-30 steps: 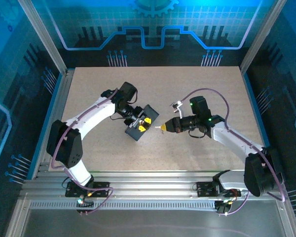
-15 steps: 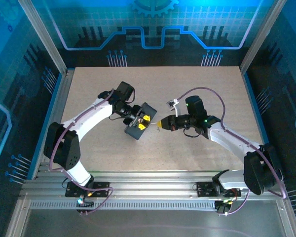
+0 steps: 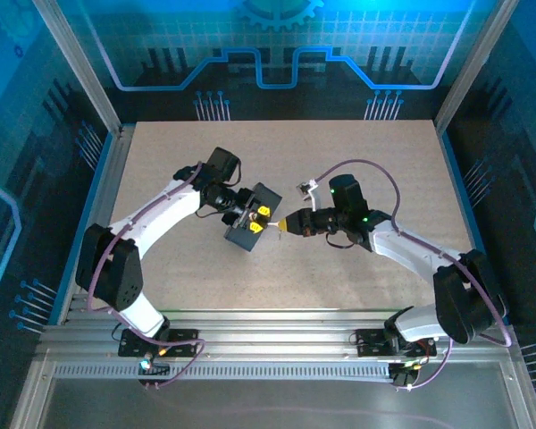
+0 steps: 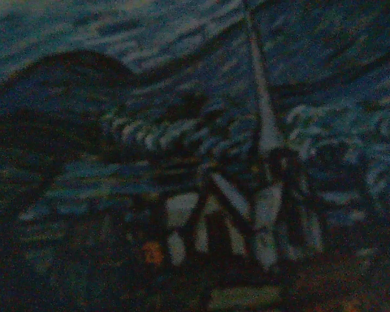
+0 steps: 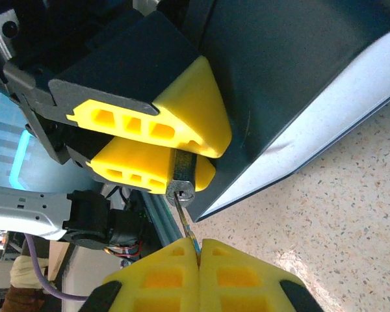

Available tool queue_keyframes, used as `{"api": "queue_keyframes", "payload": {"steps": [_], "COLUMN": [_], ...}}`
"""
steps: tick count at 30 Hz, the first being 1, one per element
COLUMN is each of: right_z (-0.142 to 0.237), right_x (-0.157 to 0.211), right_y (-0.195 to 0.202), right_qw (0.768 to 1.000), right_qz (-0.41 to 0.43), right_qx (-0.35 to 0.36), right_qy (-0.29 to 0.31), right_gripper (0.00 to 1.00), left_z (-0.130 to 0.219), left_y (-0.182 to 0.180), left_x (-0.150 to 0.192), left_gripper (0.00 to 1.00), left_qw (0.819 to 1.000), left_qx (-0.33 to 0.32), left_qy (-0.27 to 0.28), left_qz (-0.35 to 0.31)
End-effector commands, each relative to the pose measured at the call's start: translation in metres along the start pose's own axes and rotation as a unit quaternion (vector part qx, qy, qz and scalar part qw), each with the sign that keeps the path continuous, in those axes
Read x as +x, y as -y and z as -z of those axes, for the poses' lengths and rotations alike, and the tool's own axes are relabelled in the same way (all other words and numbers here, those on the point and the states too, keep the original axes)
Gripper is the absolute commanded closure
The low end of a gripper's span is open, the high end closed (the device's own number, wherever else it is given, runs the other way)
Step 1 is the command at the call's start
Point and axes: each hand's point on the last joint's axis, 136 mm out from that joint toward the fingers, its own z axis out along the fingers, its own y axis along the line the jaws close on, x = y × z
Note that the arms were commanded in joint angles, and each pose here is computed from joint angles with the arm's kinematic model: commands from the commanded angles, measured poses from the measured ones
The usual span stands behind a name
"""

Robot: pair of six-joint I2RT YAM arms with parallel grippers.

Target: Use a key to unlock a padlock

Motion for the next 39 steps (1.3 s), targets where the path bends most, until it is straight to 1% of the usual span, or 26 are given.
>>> {"api": "queue_keyframes", "payload": {"steps": [1, 6, 12, 19, 27, 32, 39], "right_z": [-0.008, -0.010, -0.015, -0.011, -0.011, -0.010, -0.007], "right_x": [0.001, -0.001, -0.003, -0.002, -0.005, -0.010, -0.008], "right_y": [-0.001, 0.002, 0.000, 0.008, 0.008, 0.002, -0.002], "right_qw": [1.000, 1.000, 0.999, 0.999, 0.999, 0.998, 0.998], "right_qz": [0.004, -0.003, -0.020, -0.031, -0.036, -0.027, -0.020], "right_qx": [-0.004, -0.001, -0.021, -0.004, -0.006, -0.019, -0.023], "right_qy": [0.002, 0.006, 0.022, 0.029, 0.036, 0.050, 0.048], "right_gripper": [1.00, 1.00, 1.00, 1.00, 1.00, 1.00, 1.00], "left_z": [0.013, 0.014, 0.015, 0.016, 0.017, 0.018, 0.017], "left_y": [0.012, 0.013, 0.013, 0.009, 0.011, 0.009, 0.008], "left_x": [0.015, 0.015, 0.016, 0.014, 0.015, 0.014, 0.011], "left_gripper": [1.00, 1.00, 1.00, 1.00, 1.00, 1.00, 1.00], "left_qw": [0.999, 0.999, 0.999, 0.999, 0.999, 0.999, 0.999], "left_qx": [0.033, 0.036, 0.038, 0.041, 0.043, 0.041, 0.042], "left_qy": [-0.019, -0.020, -0.019, -0.013, -0.013, -0.009, -0.001], "left_qz": [-0.010, -0.009, -0.007, 0.002, 0.001, 0.003, 0.012]}}
